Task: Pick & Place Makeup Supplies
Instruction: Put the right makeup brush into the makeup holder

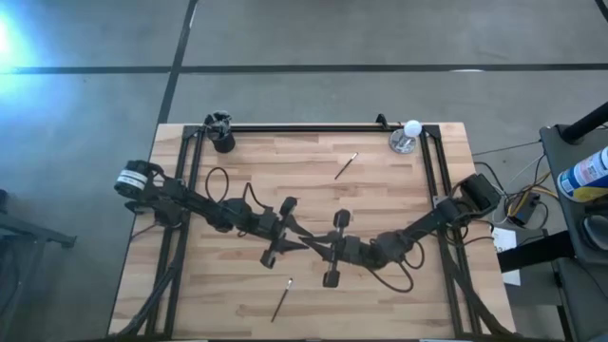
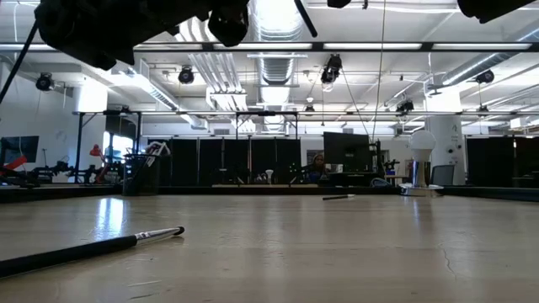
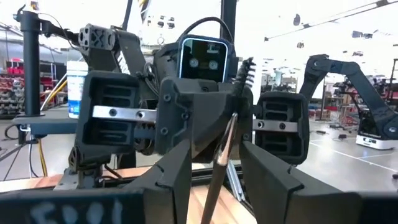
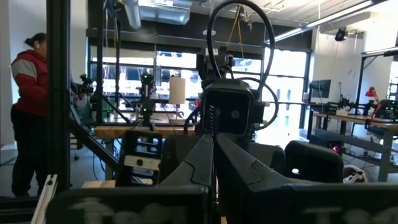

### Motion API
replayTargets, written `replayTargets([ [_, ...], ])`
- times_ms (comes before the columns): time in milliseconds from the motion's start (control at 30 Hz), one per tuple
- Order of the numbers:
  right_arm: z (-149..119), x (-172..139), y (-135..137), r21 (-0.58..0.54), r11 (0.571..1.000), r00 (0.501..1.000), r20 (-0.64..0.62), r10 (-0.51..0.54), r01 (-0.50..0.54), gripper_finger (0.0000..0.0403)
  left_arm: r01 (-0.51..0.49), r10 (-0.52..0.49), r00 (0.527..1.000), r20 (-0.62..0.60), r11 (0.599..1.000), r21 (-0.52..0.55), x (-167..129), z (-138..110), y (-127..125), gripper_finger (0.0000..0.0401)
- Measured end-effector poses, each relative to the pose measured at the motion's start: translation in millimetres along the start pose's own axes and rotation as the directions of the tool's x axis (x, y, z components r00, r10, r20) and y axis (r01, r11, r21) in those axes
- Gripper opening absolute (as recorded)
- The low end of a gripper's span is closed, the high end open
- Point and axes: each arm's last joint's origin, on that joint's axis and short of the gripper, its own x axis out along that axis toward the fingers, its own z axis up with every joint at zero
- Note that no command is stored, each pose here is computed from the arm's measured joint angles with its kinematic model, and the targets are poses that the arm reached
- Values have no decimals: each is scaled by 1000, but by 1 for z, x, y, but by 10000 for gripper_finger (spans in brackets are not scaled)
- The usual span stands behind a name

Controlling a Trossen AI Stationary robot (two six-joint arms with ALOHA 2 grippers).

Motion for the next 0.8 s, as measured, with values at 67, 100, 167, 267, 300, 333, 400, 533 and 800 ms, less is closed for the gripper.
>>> replayTargets([
  [67,0,0,0,1,1000,1000,0,-1,1,8,1,-1,1000,-13,1000,5,2,0,0,129],
  [100,0,0,0,1,1000,1000,1,-1,1,8,-1,1,1000,-27,1000,10,3,-1,1,124],
  [167,0,0,0,0,1000,1000,1,-1,1,8,-3,3,999,-48,1000,18,5,-1,1,109],
  [267,0,0,0,-6,1000,1000,1,-1,1,8,-12,13,999,-48,1000,22,6,-1,1,65],
  [300,0,0,0,-7,1000,1000,0,-4,4,8,-18,19,999,-45,1000,23,6,0,1,45],
  [333,0,0,-1,-5,1000,1000,-2,-15,15,8,-31,32,999,-42,999,29,6,0,2,26],
  [400,0,0,-2,-3,999,999,-5,-33,33,9,-81,82,996,-44,996,40,6,2,2,14],
  [533,-1,-1,-3,-61,991,992,-37,-124,122,24,-162,165,983,-76,986,50,-1,6,6,13],
  [800,-6,-13,-7,-144,977,982,-85,-169,155,68,-358,371,909,-189,928,99,-27,25,22,12],
])
